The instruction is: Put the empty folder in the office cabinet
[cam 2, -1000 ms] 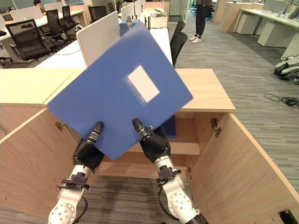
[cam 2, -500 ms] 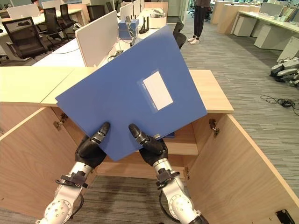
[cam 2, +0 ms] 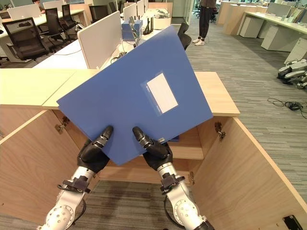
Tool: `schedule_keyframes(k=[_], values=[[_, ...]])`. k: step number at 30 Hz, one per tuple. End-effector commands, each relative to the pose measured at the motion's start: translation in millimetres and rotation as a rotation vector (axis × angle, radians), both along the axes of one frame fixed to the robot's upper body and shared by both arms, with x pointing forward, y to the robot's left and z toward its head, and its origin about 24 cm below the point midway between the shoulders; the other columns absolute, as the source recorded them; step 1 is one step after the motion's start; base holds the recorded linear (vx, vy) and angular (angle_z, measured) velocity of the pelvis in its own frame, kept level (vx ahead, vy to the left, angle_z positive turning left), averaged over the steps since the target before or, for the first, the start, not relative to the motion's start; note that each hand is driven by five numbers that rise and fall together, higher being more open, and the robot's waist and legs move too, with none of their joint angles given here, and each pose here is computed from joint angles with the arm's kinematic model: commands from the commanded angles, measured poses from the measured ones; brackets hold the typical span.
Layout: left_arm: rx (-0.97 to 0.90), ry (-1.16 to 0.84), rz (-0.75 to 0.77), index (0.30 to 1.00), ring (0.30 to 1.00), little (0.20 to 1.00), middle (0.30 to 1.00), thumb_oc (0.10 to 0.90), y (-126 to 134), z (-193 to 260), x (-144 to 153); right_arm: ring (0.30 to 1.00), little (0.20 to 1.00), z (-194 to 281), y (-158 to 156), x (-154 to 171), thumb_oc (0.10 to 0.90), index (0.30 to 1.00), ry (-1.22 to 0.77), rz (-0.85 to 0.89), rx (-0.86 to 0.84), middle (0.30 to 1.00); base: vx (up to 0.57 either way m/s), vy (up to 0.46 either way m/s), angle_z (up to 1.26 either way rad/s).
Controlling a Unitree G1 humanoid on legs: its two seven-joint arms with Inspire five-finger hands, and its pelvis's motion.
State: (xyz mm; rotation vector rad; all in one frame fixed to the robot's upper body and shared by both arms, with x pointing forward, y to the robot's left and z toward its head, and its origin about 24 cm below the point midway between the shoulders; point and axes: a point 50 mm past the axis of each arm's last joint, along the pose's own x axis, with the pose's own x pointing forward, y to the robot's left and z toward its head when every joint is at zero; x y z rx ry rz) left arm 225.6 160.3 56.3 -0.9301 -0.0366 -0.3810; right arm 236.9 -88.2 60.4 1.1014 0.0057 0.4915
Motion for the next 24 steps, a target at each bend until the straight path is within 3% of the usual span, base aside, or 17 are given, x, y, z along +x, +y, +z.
schedule_keyframes(k=[1, 20, 21, 22, 24], values=[[0.006, -0.212, -0.240, 0.300, 0.300, 0.300, 0.300, 0.400, -37, 29, 4, 0.300, 0.300, 77, 33, 12, 0.400, 0.300, -0.360, 0.095, 0.184, 0.300, 0.00, 0.000, 0.00], [0.039, -0.207, -0.169, 0.300, 0.300, 0.300, 0.300, 0.400, -25, 24, 4, 0.300, 0.300, 75, 27, 9, 0.400, 0.300, -0.379, 0.104, 0.146, 0.300, 0.00, 0.000, 0.00], [0.056, -0.205, -0.161, 0.531, 0.531, 0.531, 0.531, 0.554, -21, 23, 3, 0.300, 0.300, 74, 26, 8, 0.400, 0.300, -0.386, 0.111, 0.132, 0.300, 0.03, 0.008, 0.00], [0.099, -0.198, -0.130, 0.900, 0.900, 0.900, 0.900, 0.800, -14, 20, 3, 0.300, 0.300, 70, 21, 7, 0.400, 0.300, -0.383, 0.112, 0.104, 0.300, 0.00, 0.000, 0.00], [0.139, -0.195, -0.102, 0.900, 0.900, 0.900, 0.900, 0.800, -9, 18, 3, 0.300, 0.300, 65, 18, 6, 0.400, 0.300, -0.375, 0.107, 0.079, 0.300, 0.00, 0.000, 0.00]])
